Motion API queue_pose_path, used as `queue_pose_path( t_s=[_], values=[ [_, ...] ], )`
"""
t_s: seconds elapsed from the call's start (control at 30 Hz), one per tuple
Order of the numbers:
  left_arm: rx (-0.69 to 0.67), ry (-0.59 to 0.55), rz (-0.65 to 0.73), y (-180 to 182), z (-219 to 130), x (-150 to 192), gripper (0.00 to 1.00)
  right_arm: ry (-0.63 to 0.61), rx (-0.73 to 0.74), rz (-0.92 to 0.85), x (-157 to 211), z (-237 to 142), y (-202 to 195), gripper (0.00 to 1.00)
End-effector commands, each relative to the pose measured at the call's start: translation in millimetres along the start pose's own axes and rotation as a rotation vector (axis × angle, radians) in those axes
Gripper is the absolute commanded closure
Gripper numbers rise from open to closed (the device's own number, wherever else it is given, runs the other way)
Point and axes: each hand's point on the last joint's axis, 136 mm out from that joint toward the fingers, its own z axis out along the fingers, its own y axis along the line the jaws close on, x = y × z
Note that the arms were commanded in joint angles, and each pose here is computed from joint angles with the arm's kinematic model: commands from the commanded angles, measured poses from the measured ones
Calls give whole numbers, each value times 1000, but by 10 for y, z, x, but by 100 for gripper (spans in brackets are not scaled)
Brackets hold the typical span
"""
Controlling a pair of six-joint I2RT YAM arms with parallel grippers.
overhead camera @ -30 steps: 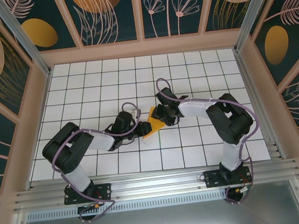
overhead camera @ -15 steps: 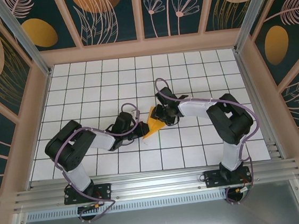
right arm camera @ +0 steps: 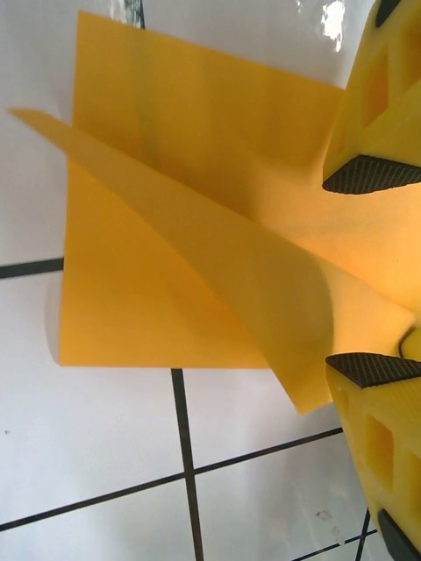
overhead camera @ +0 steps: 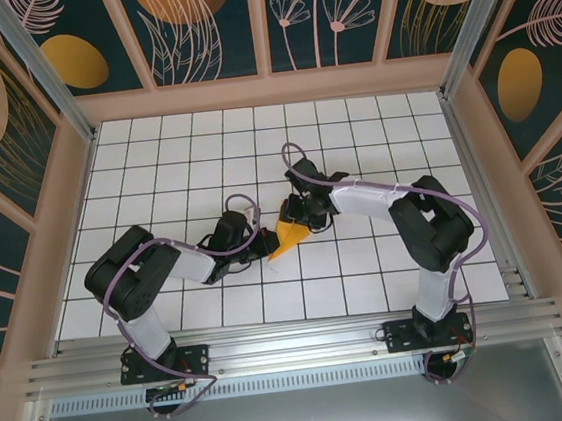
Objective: Fold a paper plane with a square sheet of paper (pick it up from the middle)
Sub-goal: Fourth fold the wing at the center of the table.
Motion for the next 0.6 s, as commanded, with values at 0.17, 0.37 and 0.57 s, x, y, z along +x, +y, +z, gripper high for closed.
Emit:
queue_pose_path(
  t_s=[0.17, 0.37, 0.57],
  values=[
    [-10, 16, -31, 110, 11, 61, 94, 41, 108, 44, 94, 174, -146, 45],
    [9, 10, -34, 57, -13, 47, 90, 50, 154, 70, 139, 250, -279, 44],
    [55, -43, -35, -107, -184, -64, 77, 70, 227, 130, 236, 313, -537, 45]
  ],
)
